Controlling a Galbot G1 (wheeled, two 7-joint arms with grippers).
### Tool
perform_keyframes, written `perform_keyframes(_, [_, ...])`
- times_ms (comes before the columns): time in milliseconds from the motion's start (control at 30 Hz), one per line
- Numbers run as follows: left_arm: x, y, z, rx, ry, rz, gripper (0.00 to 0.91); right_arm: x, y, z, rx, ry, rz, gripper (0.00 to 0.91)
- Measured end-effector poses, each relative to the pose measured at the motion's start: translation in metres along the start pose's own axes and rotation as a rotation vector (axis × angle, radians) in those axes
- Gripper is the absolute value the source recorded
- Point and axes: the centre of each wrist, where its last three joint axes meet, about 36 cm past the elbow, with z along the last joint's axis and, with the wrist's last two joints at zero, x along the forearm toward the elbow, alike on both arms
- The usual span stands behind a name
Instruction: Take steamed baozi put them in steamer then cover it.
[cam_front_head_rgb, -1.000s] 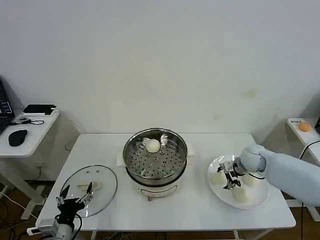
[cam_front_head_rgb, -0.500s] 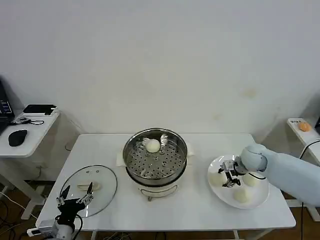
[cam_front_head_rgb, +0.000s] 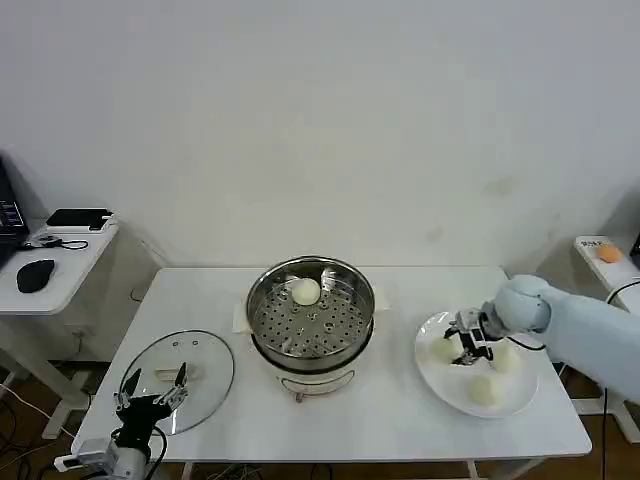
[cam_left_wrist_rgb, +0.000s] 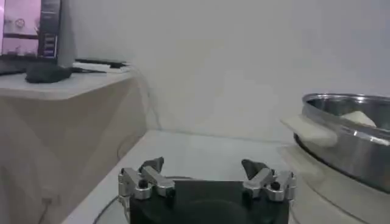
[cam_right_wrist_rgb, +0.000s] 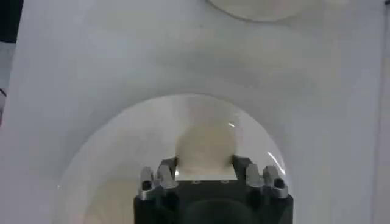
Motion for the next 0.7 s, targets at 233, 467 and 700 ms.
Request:
perform_keyframes(233, [-0.001, -0.002, -0.002, -0.005, -0.004, 0.009, 0.907, 0.036, -0.019, -0.013, 0.001, -0.027, 0.063, 0.635])
perform_keyframes(467, [-0.004, -0.001, -0.005, -0.014, -0.013, 0.013, 0.907, 0.084, -0.052, -0.052, 0.026, -0.071, 0.147, 0.645])
perform_keyframes(700, [-0.005, 0.002, -0.007, -0.021, -0.019, 0.008, 0.907, 0.12, -0.084, -0.123, 0.038, -0.152, 0.201, 0.645])
